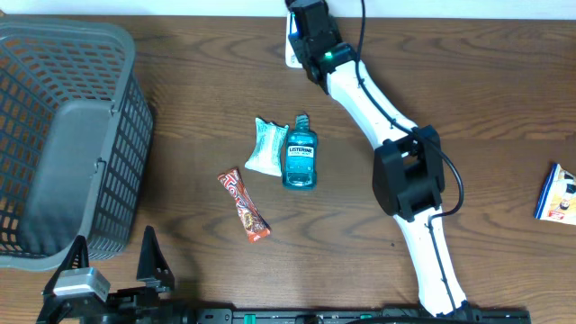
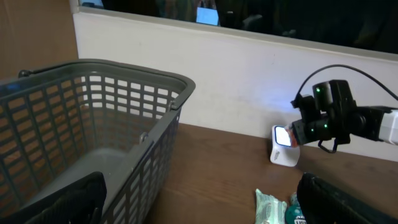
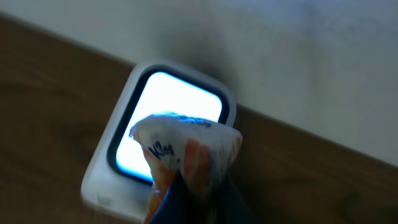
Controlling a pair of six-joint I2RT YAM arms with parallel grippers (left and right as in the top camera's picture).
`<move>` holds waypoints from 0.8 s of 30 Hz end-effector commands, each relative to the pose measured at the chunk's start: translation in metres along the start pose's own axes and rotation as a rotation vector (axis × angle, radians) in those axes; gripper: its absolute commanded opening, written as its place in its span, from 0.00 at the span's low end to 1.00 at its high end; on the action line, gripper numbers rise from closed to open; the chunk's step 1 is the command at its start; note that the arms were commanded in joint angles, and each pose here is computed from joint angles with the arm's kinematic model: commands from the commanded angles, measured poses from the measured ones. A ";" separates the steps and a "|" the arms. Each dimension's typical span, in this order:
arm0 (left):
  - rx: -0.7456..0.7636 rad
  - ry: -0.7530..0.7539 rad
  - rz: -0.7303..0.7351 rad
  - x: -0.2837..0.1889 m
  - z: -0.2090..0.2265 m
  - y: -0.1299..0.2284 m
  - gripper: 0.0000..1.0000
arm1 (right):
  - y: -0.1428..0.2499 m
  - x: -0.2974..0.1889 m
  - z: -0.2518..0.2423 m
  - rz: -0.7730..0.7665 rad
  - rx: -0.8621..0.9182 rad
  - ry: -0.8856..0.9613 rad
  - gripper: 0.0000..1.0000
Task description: Scan the item barcode
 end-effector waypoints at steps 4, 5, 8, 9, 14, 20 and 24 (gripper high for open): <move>0.002 0.004 -0.004 0.000 0.000 0.001 0.98 | 0.001 -0.033 -0.032 0.153 0.000 0.206 0.01; 0.002 0.004 -0.004 0.000 0.000 0.001 0.98 | 0.003 -0.041 -0.043 0.185 0.017 0.270 0.01; 0.002 0.004 -0.004 0.000 0.000 0.001 0.98 | 0.008 -0.059 -0.080 0.240 0.069 0.445 0.01; 0.002 0.004 -0.004 0.000 0.000 0.001 0.98 | 0.012 -0.065 -0.096 0.265 0.084 0.513 0.01; 0.002 0.004 -0.004 0.000 0.000 0.001 0.98 | 0.041 -0.087 -0.187 0.360 0.133 0.919 0.01; 0.002 0.004 -0.003 0.000 0.000 0.001 0.98 | 0.095 -0.092 -0.316 0.502 0.429 1.078 0.01; 0.002 0.004 -0.003 0.000 0.000 0.001 0.98 | 0.140 -0.099 -0.383 0.609 0.582 1.103 0.01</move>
Point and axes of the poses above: each gripper's point midway between its finger pads, its own x axis out along the fingers, its own z axis along the line the jaws close on, y = z × x, the point moved 7 cm from there along -x, back along the fingers, and after that the axes turned 7 degrees about x, right-handed, at the moved point
